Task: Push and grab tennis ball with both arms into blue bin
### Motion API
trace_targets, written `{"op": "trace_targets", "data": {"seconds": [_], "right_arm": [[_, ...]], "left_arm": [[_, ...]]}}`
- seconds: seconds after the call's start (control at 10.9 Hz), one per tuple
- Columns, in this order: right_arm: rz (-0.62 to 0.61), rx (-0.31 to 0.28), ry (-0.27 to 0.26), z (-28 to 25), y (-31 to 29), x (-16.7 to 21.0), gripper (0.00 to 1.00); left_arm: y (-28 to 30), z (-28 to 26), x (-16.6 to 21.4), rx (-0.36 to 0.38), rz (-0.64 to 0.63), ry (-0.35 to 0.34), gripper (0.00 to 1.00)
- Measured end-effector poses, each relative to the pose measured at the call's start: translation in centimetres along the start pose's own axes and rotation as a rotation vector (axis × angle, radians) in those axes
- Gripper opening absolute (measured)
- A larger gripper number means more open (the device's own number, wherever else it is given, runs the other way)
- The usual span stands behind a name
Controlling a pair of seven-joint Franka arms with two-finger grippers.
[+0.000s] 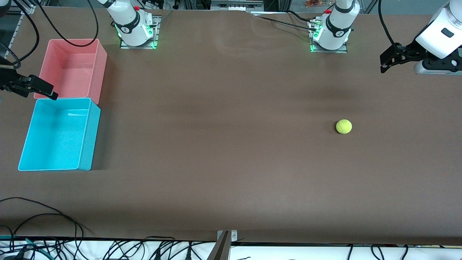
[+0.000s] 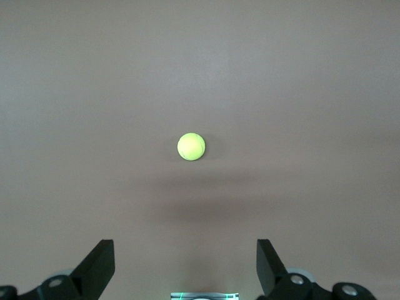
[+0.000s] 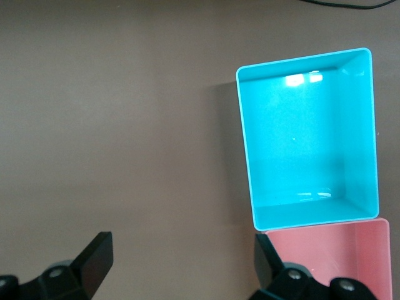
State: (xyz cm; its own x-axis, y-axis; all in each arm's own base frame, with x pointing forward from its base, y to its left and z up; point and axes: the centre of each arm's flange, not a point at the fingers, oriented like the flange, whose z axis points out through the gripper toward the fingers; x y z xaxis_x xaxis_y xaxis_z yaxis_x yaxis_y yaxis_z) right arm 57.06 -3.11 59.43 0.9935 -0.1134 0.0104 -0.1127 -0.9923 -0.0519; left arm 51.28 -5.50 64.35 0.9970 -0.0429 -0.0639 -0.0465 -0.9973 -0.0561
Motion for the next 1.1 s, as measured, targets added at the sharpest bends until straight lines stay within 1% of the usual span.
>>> {"op": "trace_targets", "data": {"seconds": [1.1], "right_arm": [[0.000, 0.000, -0.001, 0.01, 0.00, -0.01, 1.00]], "left_arm": [[0.17, -0.12, 0.14, -0.001, 0.003, 0.013, 1.00]]}}
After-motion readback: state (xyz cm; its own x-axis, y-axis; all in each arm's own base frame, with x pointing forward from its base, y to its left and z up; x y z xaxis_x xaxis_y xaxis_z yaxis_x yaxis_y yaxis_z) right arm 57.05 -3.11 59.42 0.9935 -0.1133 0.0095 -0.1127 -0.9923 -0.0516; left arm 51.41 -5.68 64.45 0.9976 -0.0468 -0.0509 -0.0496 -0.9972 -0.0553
